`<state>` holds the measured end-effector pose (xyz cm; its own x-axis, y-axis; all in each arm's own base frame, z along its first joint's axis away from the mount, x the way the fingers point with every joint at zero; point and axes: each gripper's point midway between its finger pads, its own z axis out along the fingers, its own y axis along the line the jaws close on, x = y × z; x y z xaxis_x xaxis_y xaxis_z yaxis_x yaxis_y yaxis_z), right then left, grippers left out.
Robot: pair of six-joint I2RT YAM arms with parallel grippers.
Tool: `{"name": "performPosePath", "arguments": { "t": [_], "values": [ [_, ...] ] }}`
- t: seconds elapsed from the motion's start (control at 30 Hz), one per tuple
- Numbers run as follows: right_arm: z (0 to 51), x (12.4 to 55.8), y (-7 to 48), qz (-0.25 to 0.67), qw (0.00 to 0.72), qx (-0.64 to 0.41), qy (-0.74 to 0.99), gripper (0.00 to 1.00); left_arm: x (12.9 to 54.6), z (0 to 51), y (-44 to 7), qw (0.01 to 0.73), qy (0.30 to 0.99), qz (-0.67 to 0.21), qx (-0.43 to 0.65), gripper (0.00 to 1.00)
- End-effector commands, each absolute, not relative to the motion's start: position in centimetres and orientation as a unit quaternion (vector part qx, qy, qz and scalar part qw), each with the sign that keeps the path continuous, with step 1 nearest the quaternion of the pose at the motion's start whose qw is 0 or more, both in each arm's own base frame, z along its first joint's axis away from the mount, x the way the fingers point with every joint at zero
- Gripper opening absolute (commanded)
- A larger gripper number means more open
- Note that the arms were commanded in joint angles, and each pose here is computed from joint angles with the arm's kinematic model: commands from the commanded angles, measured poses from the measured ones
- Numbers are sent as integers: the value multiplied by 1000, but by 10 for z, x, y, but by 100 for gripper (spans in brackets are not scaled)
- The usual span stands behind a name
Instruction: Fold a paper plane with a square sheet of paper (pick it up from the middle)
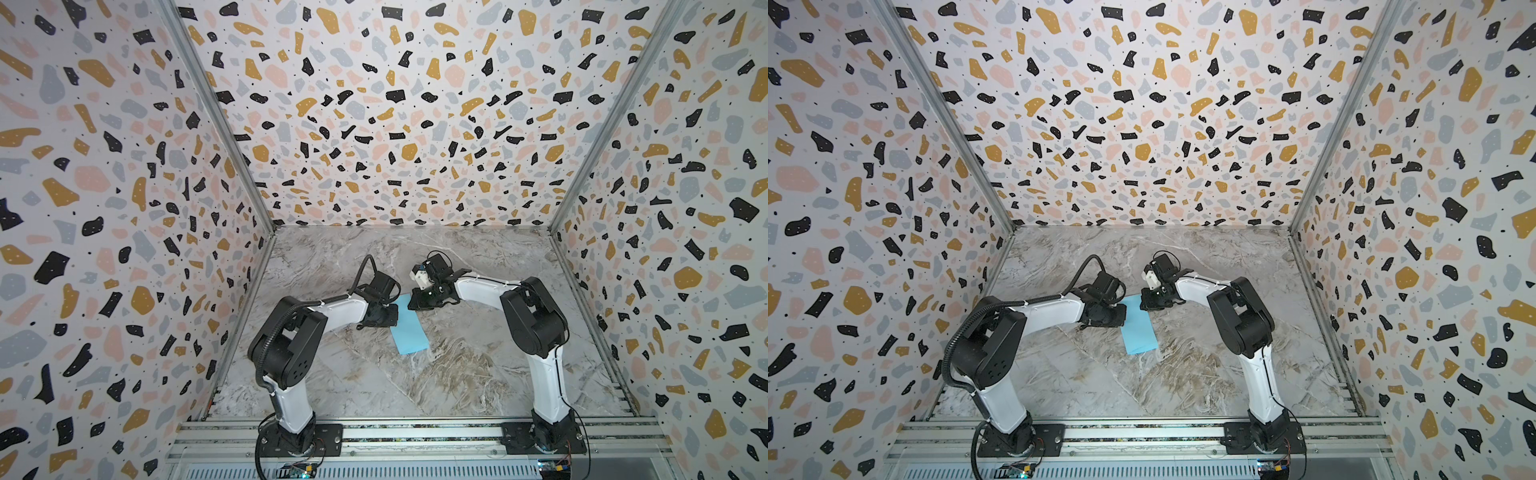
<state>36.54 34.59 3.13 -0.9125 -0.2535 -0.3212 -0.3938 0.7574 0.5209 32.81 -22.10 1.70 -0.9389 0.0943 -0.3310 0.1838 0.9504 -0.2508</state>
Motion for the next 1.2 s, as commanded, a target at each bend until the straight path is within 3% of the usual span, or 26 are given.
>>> {"name": "performPosePath", "arguments": {
  "t": [0.0,0.3,0.67,0.97,1.07,1.17],
  "values": [
    [19,359,339,278,100,-177,939,16,311,2,-214,121,981,-131,78,8],
    [-5,345,321,249,80,-174,949,16,346,57,-247,190,957,-202,82,12],
    [-14,342,313,228,75,-173,955,16,355,27,-231,168,972,-150,69,12],
    [-20,340,306,210,72,-174,959,16,346,10,-181,142,983,-96,58,12],
    [-20,339,305,210,71,-179,959,16,349,14,-172,140,983,-107,49,12],
    [-20,338,304,207,70,-181,959,16,354,39,-195,151,970,-180,59,12]
  ]
}}
